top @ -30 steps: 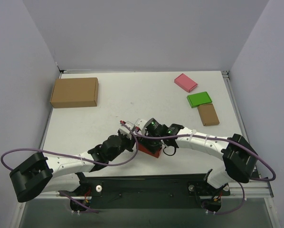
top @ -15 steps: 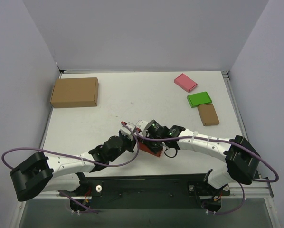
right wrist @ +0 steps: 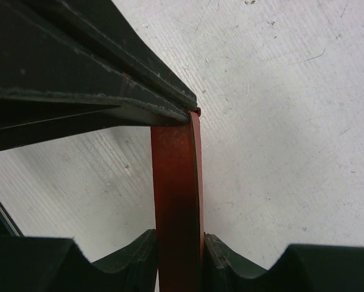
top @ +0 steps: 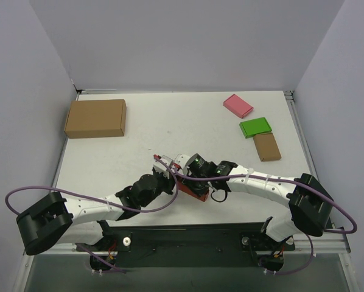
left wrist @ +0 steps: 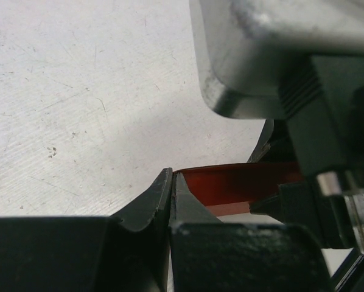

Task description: Fold the paper box

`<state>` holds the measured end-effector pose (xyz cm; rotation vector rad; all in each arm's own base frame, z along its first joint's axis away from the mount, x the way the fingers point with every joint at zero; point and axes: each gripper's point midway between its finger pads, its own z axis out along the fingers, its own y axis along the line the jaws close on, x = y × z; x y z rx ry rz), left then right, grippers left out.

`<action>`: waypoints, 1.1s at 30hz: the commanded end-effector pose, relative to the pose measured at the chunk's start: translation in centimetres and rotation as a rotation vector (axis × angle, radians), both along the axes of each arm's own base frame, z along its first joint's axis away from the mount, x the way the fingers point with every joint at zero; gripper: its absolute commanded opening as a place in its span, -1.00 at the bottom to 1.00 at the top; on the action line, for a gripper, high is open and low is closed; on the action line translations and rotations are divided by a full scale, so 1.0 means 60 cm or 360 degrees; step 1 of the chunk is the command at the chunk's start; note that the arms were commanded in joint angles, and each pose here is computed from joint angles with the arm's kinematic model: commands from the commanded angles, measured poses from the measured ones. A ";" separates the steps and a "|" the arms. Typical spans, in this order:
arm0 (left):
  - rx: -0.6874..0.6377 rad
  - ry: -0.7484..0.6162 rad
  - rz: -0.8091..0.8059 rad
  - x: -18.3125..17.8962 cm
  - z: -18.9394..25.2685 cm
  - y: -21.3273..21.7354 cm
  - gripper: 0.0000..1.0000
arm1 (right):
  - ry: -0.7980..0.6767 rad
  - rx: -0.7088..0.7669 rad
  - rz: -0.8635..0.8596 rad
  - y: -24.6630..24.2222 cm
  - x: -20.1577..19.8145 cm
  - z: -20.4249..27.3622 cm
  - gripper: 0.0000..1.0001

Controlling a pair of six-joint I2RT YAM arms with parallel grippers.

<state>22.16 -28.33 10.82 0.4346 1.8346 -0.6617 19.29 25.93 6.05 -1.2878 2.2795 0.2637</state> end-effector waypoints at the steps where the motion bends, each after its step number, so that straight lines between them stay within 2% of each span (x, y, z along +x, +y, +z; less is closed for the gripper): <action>1: 0.0130 0.0214 -0.0113 -0.047 -0.079 0.006 -1.00 | -0.0068 -0.0002 -0.0037 0.003 0.017 0.000 -0.60; 17: 0.0465 0.0197 -0.0034 -0.042 -0.150 0.063 -1.00 | -0.0059 0.0031 -0.0022 0.003 0.013 0.007 -0.61; 22: 0.0486 0.0174 0.0038 -0.035 -0.155 0.078 -1.00 | -0.0052 0.0047 -0.0017 0.003 0.012 0.009 -0.62; 29: 0.0508 0.0187 -0.0050 -0.043 -0.165 0.058 -1.00 | -0.0048 0.0053 -0.0028 0.000 0.012 0.009 -0.62; 32: 0.0546 0.0211 -0.0065 -0.050 -0.175 0.056 -1.00 | -0.0060 0.0065 -0.0082 -0.003 0.016 0.015 -0.52; 33: 0.0549 0.0203 -0.0038 -0.046 -0.172 0.056 -1.00 | -0.0059 0.0080 -0.0116 -0.004 0.016 0.019 -0.41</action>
